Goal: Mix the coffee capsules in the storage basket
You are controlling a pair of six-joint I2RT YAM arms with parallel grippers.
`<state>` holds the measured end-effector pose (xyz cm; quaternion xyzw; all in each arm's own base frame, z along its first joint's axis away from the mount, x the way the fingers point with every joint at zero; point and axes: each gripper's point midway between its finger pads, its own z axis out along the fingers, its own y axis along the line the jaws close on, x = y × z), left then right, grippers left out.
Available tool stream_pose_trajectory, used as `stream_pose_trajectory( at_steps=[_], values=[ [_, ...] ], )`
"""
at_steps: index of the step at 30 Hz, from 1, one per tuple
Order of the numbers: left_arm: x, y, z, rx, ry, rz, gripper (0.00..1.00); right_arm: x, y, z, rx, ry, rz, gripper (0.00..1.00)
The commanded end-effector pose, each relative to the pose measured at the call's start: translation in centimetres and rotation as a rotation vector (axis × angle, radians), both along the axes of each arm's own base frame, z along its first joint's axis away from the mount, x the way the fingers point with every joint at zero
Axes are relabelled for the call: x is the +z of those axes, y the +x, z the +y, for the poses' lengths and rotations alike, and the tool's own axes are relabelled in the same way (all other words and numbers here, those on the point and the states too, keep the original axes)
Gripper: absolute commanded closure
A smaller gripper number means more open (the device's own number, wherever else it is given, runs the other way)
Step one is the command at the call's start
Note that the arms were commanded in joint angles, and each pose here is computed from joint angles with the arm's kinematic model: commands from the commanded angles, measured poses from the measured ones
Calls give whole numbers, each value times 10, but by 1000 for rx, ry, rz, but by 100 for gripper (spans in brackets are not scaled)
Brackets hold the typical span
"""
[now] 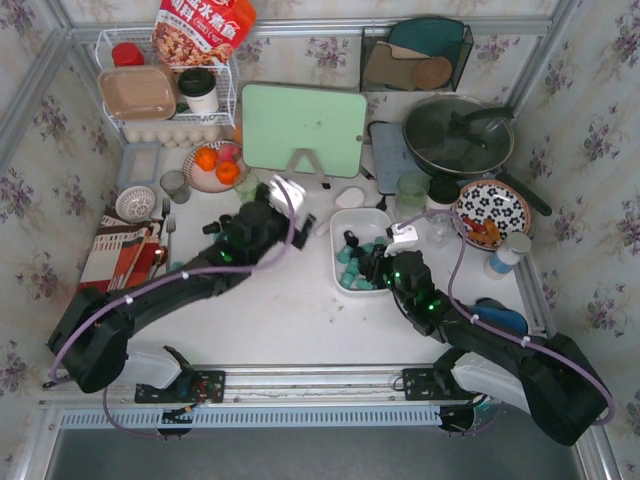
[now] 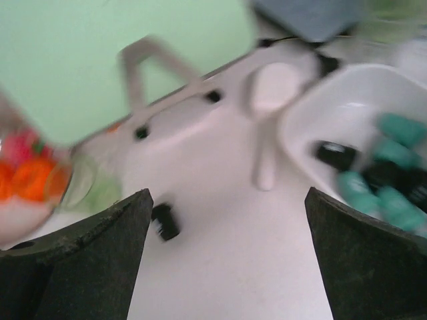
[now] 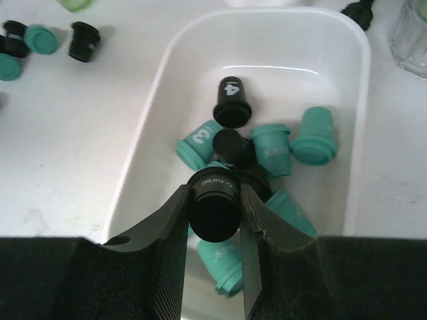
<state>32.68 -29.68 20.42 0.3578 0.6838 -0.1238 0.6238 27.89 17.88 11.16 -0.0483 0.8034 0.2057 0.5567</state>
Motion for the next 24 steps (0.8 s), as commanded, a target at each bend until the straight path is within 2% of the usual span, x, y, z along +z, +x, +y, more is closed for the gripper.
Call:
stream_pose_trajectory(
  at_steps=[1, 5, 6, 11, 16, 21, 24],
  values=[
    [-58, 32, 74, 458, -120, 416, 1, 6, 17, -10, -88, -28, -52, 85],
    [-96, 43, 102, 633, -137, 604, 1, 0, 18, -13, -105, -41, -42, 70],
    [-103, 46, 106, 662, -126, 634, 1, 0, 19, -16, -120, -44, -48, 63],
    [-125, 69, 111, 739, -43, 703, 1, 14, 16, -25, -156, -11, -101, 40],
    [-150, 87, 111, 750, 20, 746, 11, 28, 11, -29, -155, 28, -153, 38],
    [-173, 97, 101, 701, 39, 817, 35, 33, 9, -24, -126, 47, -161, 40],
    [-181, 101, 100, 701, 58, 823, 37, 34, 8, -22, -113, 52, -160, 40]
  ],
)
